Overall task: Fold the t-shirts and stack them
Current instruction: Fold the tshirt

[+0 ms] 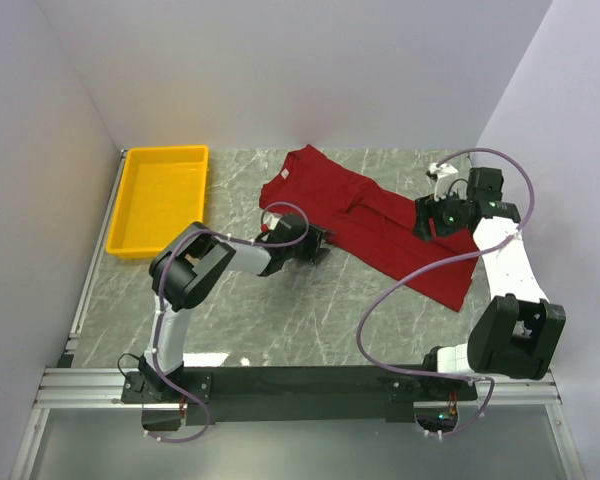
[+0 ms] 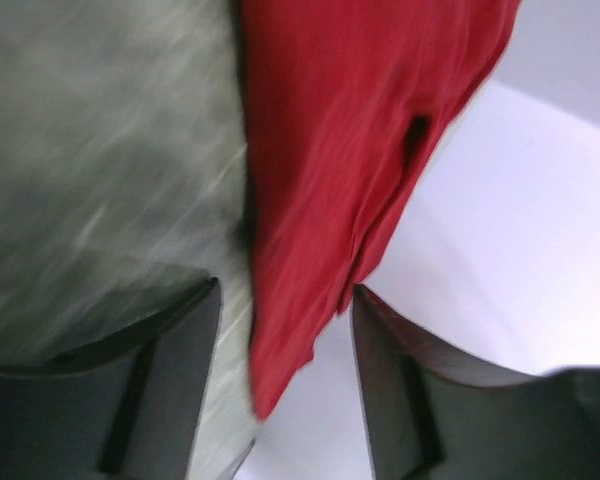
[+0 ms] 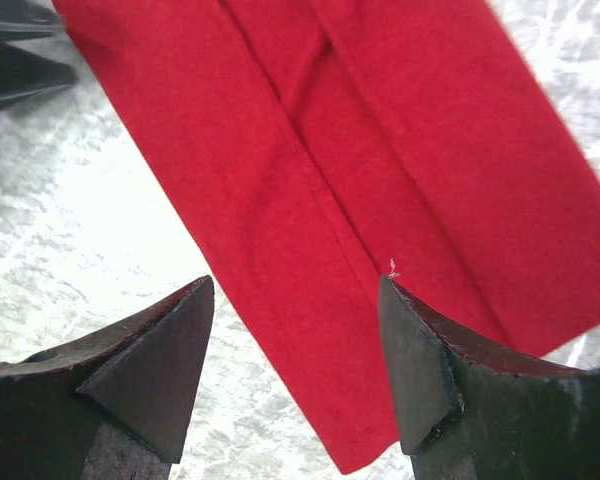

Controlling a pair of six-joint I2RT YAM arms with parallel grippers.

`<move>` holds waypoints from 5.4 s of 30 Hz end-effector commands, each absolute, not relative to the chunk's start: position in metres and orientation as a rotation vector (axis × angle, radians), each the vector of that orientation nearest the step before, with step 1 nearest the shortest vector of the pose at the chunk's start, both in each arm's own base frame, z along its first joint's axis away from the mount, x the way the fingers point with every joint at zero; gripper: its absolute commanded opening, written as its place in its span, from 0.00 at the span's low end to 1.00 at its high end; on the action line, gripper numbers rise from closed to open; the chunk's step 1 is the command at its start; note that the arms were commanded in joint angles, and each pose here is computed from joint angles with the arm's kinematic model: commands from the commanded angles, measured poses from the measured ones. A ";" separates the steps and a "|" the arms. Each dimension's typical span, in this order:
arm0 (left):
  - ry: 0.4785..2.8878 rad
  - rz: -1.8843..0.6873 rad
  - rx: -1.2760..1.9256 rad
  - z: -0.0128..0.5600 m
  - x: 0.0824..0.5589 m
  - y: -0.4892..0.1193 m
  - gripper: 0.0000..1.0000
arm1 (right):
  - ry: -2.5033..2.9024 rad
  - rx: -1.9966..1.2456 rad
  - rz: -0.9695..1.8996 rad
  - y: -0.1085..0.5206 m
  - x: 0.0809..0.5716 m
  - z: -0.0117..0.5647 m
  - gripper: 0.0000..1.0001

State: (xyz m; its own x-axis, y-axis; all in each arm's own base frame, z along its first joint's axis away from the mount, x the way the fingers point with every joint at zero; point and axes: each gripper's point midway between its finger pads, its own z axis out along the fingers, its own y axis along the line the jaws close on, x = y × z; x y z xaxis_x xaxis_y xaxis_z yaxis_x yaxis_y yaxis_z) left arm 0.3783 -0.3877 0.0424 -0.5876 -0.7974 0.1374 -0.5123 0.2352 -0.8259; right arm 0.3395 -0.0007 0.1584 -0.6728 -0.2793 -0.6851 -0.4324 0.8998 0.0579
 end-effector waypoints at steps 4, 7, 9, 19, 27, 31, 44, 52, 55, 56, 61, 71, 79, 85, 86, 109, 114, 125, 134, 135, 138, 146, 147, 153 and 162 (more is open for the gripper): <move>2.322 -0.919 -1.416 -0.033 0.368 -0.377 0.58 | 2.266 -0.452 0.303 -0.008 0.344 0.183 0.73; 2.338 -0.871 -1.442 -0.041 0.361 -0.375 0.50 | 2.259 -0.431 0.316 -0.012 0.345 0.186 0.73; 2.350 -0.839 -1.446 -0.045 0.359 -0.372 0.49 | 2.252 -0.424 0.316 -0.014 0.347 0.189 0.73; 2.416 -0.763 -1.389 -0.059 0.357 -0.372 0.19 | 2.241 -0.401 0.332 -0.015 0.347 0.193 0.73; 2.429 -0.730 -1.293 -0.052 0.359 -0.355 0.01 | 2.242 -0.411 0.332 -0.016 0.343 0.192 0.73; 2.449 -0.740 -1.231 -0.037 0.355 -0.336 0.01 | 2.245 -0.415 0.323 -0.016 0.341 0.192 0.73; 2.693 -0.560 -0.948 -0.062 0.328 -0.238 0.01 | 2.253 -0.445 0.359 -0.012 0.335 0.183 0.73; 2.758 -0.402 -0.791 -0.059 0.331 -0.178 0.01 | 2.295 -0.540 0.397 -0.007 0.322 0.163 0.73; 2.793 -0.386 -0.694 -0.054 0.336 -0.170 0.04 | 2.315 -0.573 0.412 -0.006 0.316 0.155 0.73; 2.800 -0.400 -0.633 -0.050 0.339 -0.172 0.06 | 2.322 -0.588 0.421 -0.005 0.314 0.152 0.73; 2.766 -0.609 -0.448 -0.017 0.341 -0.193 0.43 | 2.331 -0.620 0.419 -0.005 0.310 0.147 0.73; 2.635 -0.894 -0.260 0.061 0.295 -0.208 0.60 | 2.371 -0.794 0.451 -0.001 0.298 0.118 0.73; 2.542 -1.221 -0.345 0.091 0.240 -0.249 0.63 | 2.623 -0.652 0.384 -0.024 0.300 0.059 0.72; 2.487 -1.405 -0.444 0.097 0.224 -0.297 0.64 | 2.702 -0.565 0.415 -0.023 0.290 0.043 0.71; 2.506 -1.412 -0.459 0.092 0.220 -0.303 0.64 | 2.711 -0.558 0.422 -0.023 0.288 0.041 0.71; 2.645 -1.528 -0.872 0.042 0.157 -0.377 0.62 | 2.736 -0.410 0.474 -0.028 0.282 0.046 0.69; 2.672 -1.486 -0.963 0.033 0.149 -0.386 0.58 | 2.714 -0.383 0.463 -0.028 0.281 0.052 0.69; 2.732 -1.139 -1.150 0.003 0.125 -0.401 0.50 | 2.650 -0.383 0.476 -0.026 0.282 0.065 0.69; 2.784 -0.911 -1.187 -0.019 0.104 -0.412 0.42 | 2.596 -0.397 0.494 -0.021 0.276 0.085 0.68; 2.781 -0.889 -1.192 -0.022 0.104 -0.411 0.39 | 2.590 -0.410 0.491 -0.020 0.275 0.086 0.69; 2.769 -0.842 -1.201 -0.030 0.105 -0.410 0.29 | 2.577 -0.415 0.484 -0.022 0.272 0.090 0.68; 2.770 -0.740 -1.146 -0.034 0.101 -0.411 0.26 | 2.576 -0.421 0.503 -0.027 0.263 0.092 0.68; 2.768 -0.726 -1.124 -0.034 0.101 -0.410 0.27 | 2.574 -0.428 0.503 -0.028 0.263 0.093 0.68; 2.739 -0.642 -1.100 -0.023 0.097 -0.402 0.44 | 2.573 -0.426 0.524 -0.030 0.262 0.092 0.68; 2.708 -0.535 -1.182 -0.032 0.092 -0.367 0.49 | 2.568 -0.411 0.552 -0.029 0.264 0.092 0.68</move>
State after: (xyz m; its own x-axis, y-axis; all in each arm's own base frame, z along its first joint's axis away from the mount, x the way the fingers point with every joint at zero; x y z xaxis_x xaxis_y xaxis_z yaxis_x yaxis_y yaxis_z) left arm 0.0985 -0.4383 0.0276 -0.7766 -0.6115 0.1517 -0.5656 0.5706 -0.5955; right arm 0.2615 -0.0297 0.0860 -0.8520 -0.1879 -0.4887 -0.3652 0.8822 0.2974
